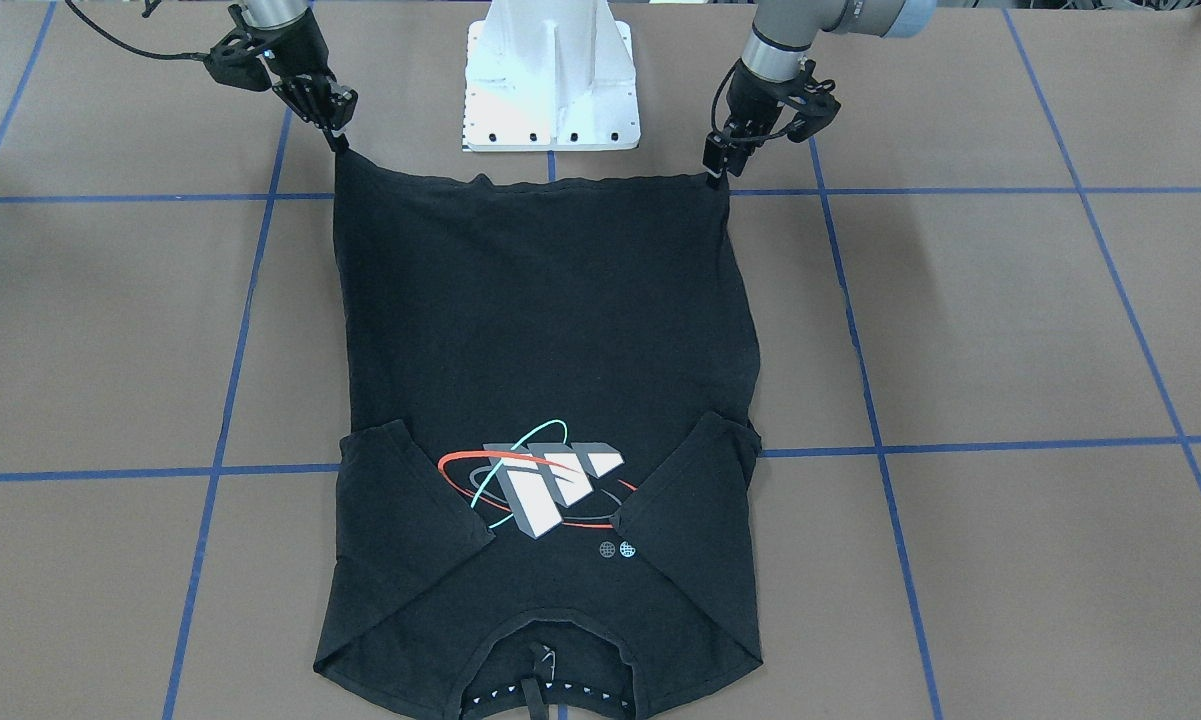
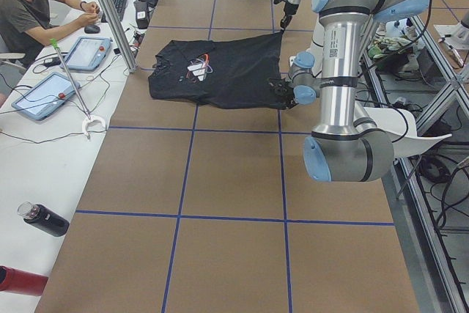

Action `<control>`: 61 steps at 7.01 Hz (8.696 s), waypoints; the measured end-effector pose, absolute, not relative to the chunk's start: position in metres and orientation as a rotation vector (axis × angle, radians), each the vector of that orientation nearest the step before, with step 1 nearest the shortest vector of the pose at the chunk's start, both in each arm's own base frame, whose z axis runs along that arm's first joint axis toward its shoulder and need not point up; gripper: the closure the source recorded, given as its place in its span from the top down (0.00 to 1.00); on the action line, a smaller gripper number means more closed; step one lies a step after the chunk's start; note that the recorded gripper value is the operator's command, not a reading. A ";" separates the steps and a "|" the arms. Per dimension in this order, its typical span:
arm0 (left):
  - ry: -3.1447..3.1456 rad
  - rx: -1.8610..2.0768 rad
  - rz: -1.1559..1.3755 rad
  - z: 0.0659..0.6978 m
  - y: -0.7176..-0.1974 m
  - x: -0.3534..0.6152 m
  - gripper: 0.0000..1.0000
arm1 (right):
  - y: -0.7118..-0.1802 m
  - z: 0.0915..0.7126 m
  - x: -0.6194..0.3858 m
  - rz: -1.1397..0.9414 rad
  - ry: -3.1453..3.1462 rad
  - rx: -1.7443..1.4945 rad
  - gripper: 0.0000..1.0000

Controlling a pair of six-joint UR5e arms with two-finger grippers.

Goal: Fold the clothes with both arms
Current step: 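Move the left gripper to the other near hem corner and grasp both corners, then lift both hem corners and carry them toward the collar, then lower the hem onto the shirt near the collar with both grippers, then move the right gripper down the shirt's side edge while the left lifts away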

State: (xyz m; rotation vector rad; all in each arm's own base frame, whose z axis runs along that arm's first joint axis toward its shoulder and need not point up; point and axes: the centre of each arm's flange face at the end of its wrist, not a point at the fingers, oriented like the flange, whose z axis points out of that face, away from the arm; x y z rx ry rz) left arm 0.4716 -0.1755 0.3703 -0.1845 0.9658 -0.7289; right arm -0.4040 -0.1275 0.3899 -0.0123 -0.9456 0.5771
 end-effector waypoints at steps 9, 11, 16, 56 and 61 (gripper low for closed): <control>0.971 -0.201 -0.708 0.366 -0.163 0.472 0.00 | -0.127 0.389 -0.404 0.577 -0.948 -0.013 0.00; 0.996 -0.217 -0.701 0.345 -0.161 0.457 0.00 | -0.128 0.388 -0.403 0.578 -0.950 -0.014 0.00; 1.014 -0.327 -0.617 0.292 -0.134 0.421 0.00 | -0.110 0.373 -0.392 0.518 -0.957 -0.101 0.00; 1.048 0.158 -0.934 0.409 -0.630 0.376 0.09 | -0.694 0.314 -0.454 0.657 -0.675 0.054 0.31; 1.062 0.195 -0.986 0.414 -0.646 0.356 0.45 | -0.701 0.293 -0.463 0.676 -0.701 0.060 0.58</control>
